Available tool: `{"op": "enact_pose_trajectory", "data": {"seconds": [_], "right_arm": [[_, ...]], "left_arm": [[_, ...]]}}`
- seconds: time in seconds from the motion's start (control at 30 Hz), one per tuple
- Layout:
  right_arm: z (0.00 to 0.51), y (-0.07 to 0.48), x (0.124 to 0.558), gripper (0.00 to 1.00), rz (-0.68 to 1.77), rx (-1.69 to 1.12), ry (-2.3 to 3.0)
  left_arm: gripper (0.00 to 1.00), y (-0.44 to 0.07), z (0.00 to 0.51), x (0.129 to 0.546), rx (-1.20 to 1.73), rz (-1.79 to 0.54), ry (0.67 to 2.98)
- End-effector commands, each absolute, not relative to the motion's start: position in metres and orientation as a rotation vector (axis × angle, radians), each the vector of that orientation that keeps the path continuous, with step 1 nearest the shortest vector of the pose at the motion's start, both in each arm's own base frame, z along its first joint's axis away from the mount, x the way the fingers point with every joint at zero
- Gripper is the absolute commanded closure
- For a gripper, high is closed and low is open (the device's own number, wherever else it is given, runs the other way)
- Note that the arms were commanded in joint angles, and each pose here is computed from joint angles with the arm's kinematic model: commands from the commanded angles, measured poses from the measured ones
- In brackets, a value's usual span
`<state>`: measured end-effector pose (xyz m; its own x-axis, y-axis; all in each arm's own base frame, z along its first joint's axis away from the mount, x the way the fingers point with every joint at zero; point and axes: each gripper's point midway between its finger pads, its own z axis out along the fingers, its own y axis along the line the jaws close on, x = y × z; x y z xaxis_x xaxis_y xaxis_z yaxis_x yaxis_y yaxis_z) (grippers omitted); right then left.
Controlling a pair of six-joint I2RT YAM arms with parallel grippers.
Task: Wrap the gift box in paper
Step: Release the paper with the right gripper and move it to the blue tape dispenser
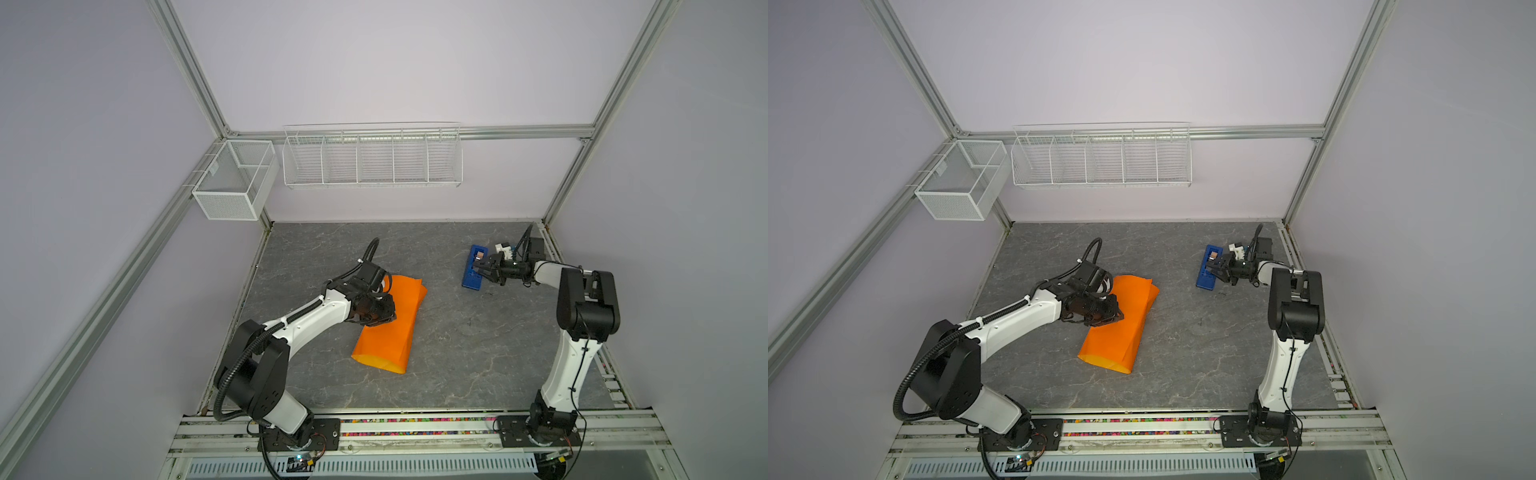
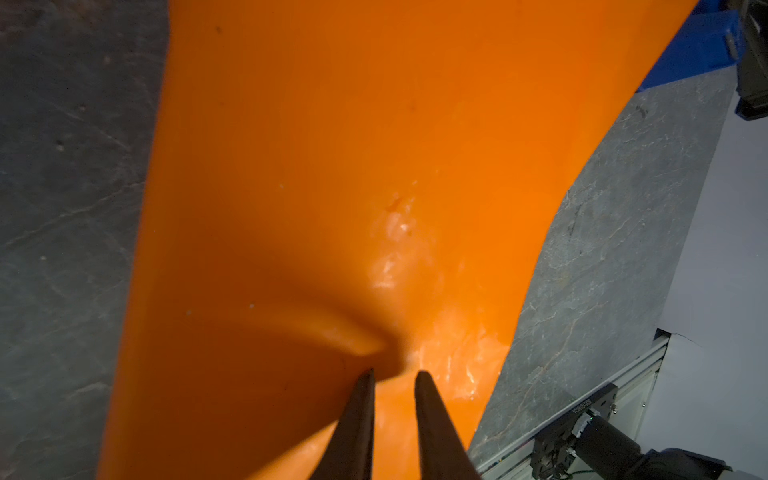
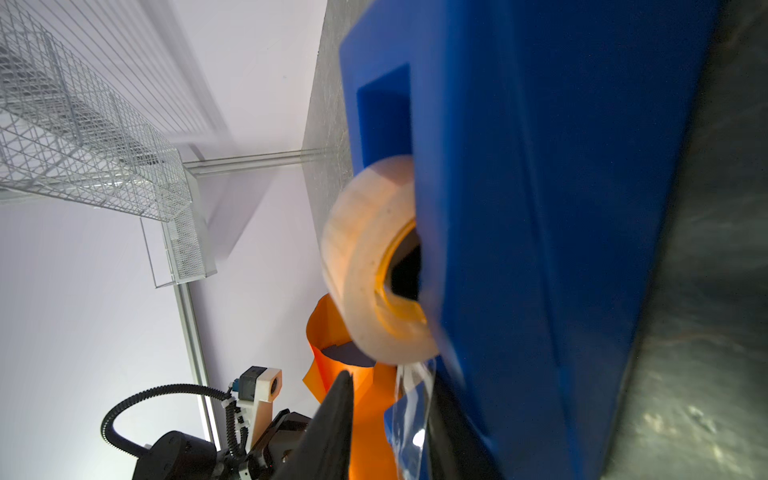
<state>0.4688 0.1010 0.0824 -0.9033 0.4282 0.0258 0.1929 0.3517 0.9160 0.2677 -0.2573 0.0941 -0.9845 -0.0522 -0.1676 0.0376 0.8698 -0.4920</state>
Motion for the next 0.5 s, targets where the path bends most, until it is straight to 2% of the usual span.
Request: {"op": "enact_pose_trajectory", "data": {"seconds": [0.0, 0.27, 0.47], "right_arm": [[0.068, 0.104, 0.467, 0.73, 1.62, 0.629, 2.393], [0.097, 0.101, 0.472, 0.93, 1.61, 0.617, 2.348], [0.132, 0.107, 0.46, 0.93, 1.592, 0.56, 2.332]], "left_arm": [[0.8, -0.238, 0.044, 0.248, -0.061, -0.583, 3.029], [0.8, -0.237, 0.043, 0.247, -0.062, -0.578, 3.029], [0.8, -0.236, 0.043, 0.247, -0.056, -0.575, 3.032]]}}
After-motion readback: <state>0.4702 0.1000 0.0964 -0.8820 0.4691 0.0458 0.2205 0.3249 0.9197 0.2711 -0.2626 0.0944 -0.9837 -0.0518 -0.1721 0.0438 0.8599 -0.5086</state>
